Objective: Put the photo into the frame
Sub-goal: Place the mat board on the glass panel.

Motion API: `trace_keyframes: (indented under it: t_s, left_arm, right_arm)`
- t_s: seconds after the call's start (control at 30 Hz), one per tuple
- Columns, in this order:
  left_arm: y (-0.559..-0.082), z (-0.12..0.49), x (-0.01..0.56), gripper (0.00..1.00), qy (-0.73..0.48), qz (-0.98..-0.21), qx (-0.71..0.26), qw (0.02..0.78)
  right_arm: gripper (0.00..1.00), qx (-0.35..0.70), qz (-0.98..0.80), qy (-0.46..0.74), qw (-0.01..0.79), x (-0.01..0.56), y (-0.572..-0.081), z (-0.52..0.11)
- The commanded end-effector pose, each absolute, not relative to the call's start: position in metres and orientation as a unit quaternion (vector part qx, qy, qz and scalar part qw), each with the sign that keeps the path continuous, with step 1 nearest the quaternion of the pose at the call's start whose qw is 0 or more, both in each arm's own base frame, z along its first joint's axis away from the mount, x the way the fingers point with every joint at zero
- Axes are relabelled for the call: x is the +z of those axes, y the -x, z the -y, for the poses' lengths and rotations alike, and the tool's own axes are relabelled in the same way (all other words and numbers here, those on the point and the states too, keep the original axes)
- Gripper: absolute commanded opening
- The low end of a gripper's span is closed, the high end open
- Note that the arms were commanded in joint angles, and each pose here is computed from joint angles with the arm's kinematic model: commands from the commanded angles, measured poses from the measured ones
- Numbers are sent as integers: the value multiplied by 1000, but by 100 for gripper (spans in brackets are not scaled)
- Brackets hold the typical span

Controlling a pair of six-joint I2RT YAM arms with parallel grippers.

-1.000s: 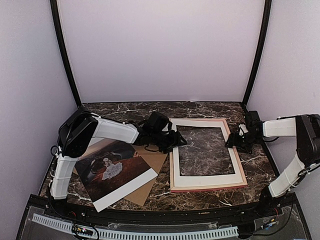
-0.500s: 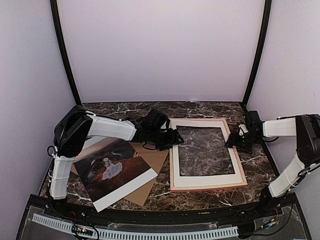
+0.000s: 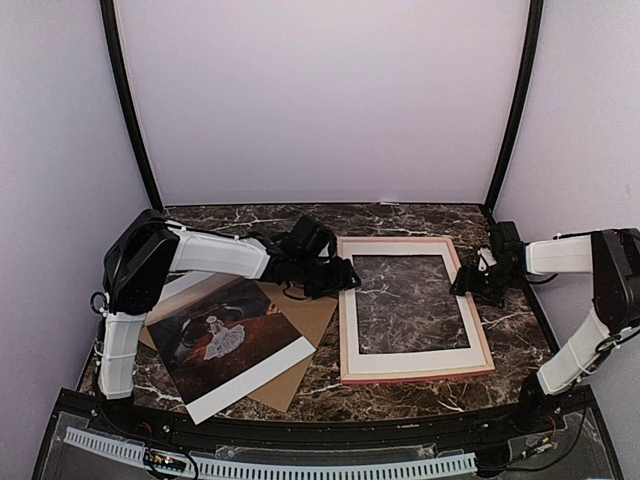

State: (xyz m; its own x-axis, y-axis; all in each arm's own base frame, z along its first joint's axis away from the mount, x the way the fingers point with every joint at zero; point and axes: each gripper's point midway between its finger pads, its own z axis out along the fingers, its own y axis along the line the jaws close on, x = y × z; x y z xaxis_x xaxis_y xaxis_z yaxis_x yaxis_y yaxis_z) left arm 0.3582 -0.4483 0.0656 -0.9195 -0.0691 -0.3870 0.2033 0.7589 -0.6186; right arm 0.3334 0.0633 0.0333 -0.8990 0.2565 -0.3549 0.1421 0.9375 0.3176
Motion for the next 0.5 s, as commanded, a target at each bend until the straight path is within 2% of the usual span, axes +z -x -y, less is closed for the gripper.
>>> trace_keyframes:
  t_s: [0.0, 0.23, 0.47]
  left_arm:
    - [-357, 438, 97, 67, -53, -913, -336, 227]
    - [-361, 411, 127, 70, -93, -914, -280, 280]
    - [-361, 348, 158, 73, -90, -917, -251, 298]
  right_arm:
    - [76, 146, -959, -92, 225, 50, -345, -66]
    - [76, 116, -963, -92, 226, 51, -344, -57]
    - [72, 77, -967, -90, 225, 52, -345, -44]
